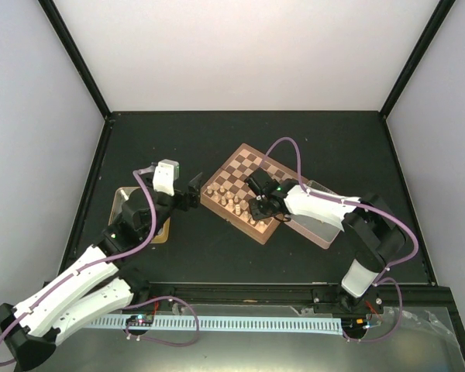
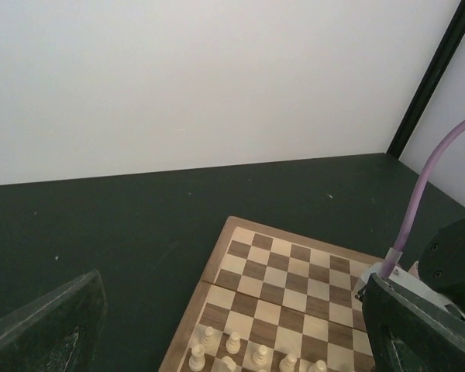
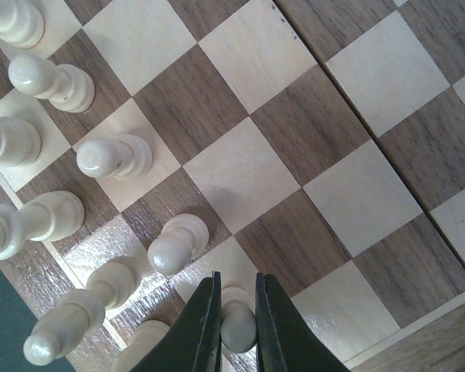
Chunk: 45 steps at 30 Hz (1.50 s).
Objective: Set up the chess pieces on the board
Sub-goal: Place the chess piece on the chessboard, then pick up the chess piece from the storage box.
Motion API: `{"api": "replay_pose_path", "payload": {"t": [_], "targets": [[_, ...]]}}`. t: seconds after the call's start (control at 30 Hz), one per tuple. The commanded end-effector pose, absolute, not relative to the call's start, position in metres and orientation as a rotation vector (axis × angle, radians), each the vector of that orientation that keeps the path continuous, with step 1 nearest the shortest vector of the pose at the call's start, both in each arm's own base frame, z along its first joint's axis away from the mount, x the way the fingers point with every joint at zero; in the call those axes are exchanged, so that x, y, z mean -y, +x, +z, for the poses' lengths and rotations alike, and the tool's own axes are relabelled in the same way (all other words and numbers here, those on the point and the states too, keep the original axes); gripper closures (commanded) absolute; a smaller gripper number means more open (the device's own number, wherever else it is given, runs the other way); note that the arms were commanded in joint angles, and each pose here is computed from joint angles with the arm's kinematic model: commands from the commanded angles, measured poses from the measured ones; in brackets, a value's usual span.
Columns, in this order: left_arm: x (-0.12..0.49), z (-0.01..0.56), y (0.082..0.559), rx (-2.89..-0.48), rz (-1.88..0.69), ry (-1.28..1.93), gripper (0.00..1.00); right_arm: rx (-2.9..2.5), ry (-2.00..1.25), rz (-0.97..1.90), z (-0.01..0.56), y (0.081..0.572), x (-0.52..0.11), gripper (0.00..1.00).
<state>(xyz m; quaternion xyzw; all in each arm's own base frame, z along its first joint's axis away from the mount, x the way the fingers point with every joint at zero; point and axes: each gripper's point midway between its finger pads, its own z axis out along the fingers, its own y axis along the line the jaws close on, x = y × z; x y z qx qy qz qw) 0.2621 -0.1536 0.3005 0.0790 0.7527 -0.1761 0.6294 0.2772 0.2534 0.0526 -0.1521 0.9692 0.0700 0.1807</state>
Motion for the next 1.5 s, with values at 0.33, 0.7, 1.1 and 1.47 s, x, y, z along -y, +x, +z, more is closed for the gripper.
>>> {"api": "replay_pose_path", "payload": {"t": [0.33,0.7,1.1,1.47], "targets": [[0.152,0.301,0.263,-1.719,-0.398,0.176,0.08,-2.676,-0.370,0.262,0.085,0.284,-0.262,0.78],[0.151,0.309,0.254,-1.712,-0.451,0.176,0.08,-2.493,-0.012,0.162,0.139,0.296,-0.200,0.75],[0.117,0.302,0.214,-1.749,-0.460,0.162,0.07,-2.555,0.406,-0.028,0.094,0.271,-0.069,0.56],[0.102,0.288,0.188,-1.739,-0.543,0.127,0.07,-2.745,0.376,-0.109,0.046,0.267,-0.041,0.53]]}}
